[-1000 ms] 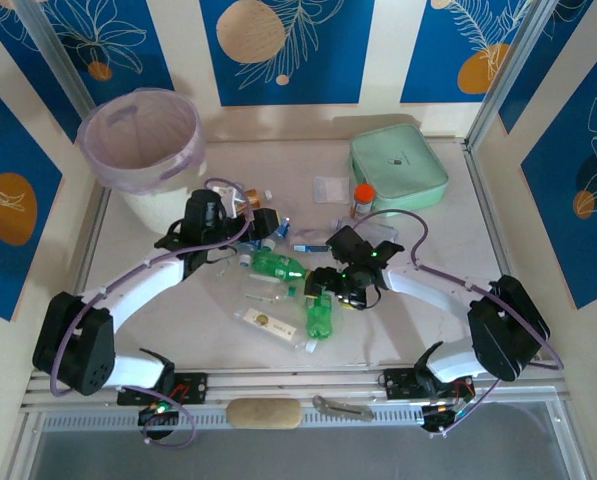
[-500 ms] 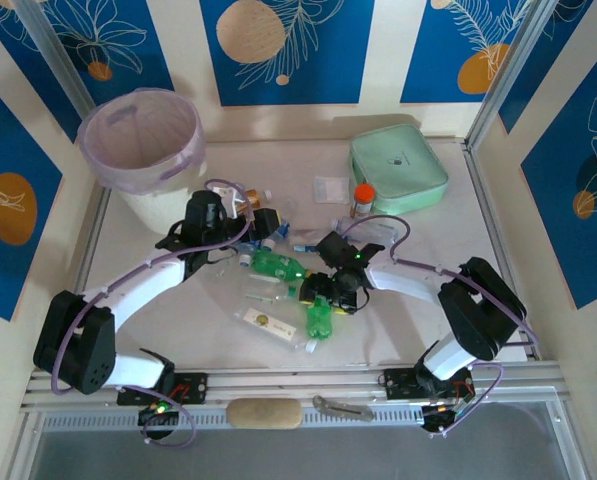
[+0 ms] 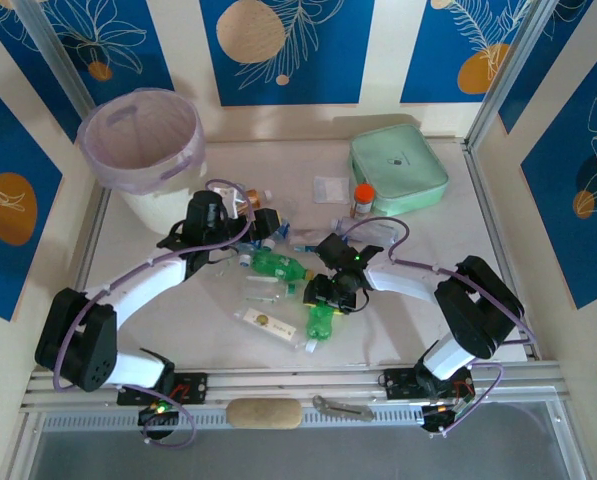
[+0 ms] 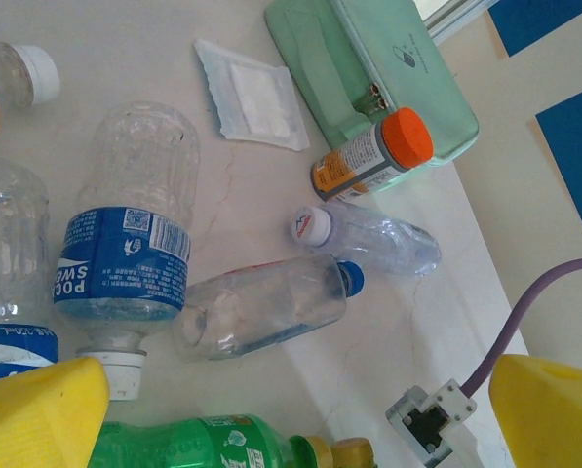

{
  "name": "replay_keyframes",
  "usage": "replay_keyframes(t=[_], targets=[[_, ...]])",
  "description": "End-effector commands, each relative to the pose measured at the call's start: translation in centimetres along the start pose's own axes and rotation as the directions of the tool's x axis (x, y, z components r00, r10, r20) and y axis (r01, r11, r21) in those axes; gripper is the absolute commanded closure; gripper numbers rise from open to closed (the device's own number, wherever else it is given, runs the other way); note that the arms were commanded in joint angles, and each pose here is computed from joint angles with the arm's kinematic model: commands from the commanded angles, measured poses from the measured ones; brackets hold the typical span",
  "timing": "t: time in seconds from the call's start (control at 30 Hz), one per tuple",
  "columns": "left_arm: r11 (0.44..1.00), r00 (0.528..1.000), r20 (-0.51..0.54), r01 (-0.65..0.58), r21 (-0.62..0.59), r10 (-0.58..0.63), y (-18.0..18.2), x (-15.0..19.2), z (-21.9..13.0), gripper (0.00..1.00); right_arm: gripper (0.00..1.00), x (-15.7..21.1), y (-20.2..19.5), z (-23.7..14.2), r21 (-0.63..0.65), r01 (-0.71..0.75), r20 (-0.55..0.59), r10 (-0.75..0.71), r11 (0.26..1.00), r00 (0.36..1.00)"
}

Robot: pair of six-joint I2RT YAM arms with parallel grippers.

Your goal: Put the plastic bottles in the bin

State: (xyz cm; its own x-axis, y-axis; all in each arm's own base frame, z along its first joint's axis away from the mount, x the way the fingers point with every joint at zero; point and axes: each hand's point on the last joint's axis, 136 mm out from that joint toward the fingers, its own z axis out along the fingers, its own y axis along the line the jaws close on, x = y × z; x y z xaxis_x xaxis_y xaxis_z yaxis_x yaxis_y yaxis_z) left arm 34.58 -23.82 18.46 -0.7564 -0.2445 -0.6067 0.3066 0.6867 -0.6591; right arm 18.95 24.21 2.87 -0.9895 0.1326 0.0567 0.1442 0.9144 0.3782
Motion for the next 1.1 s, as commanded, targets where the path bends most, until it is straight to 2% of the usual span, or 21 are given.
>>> replay_keyframes(t=[0.0,0.2,0.37,0.53,0.7,0.87,1.07], targets=[[0.999,1.0,0.003,-0.006,0.04,0.006,-1.1,-0.2,0.1,0.0,0.41,0.0,-0.7,-0.5,0.014,-0.004,0.014,0.004,1.0,1.0],[0.999,1.0,-0.009,-0.007,0.033,0.007,-1.1,-0.2,0.3,0.0,0.44,-1.5,-0.2,-3.3,-0.01,0.012,0.098,-0.011,1.0,0.995],[0.999,0.998,-0.046,-0.034,0.03,0.036,-1.9,0.4,0.9,0.0,0.45,-3.8,0.7,-7.4,-0.132,-0.006,0.21,0.034,0.991,0.977],[0.988,0.989,-0.116,-0.076,0.136,0.092,-5.0,2.4,2.6,0.0,0.46,-7.6,0.6,-11.8,-0.284,-0.039,0.343,0.139,0.958,0.929],[0.958,0.968,-0.203,-0.087,0.274,0.147,-8.9,5.5,4.4,0.0,0.47,-10.8,0.6,-14.1,-0.426,-0.064,0.385,0.245,0.902,0.89],[0.929,0.949,-0.256,-0.085,0.359,0.186,-11.6,8.2,5.6,0.0,0.48,-12.6,1.3,-16.0,-0.469,-0.026,0.417,0.248,0.883,0.874],[0.898,0.938,-0.275,-0.076,0.433,0.212,-13.7,9.1,6.5,0.0,0.48,-13.1,2.7,-17.1,-0.494,0.022,0.425,0.219,0.869,0.878]])
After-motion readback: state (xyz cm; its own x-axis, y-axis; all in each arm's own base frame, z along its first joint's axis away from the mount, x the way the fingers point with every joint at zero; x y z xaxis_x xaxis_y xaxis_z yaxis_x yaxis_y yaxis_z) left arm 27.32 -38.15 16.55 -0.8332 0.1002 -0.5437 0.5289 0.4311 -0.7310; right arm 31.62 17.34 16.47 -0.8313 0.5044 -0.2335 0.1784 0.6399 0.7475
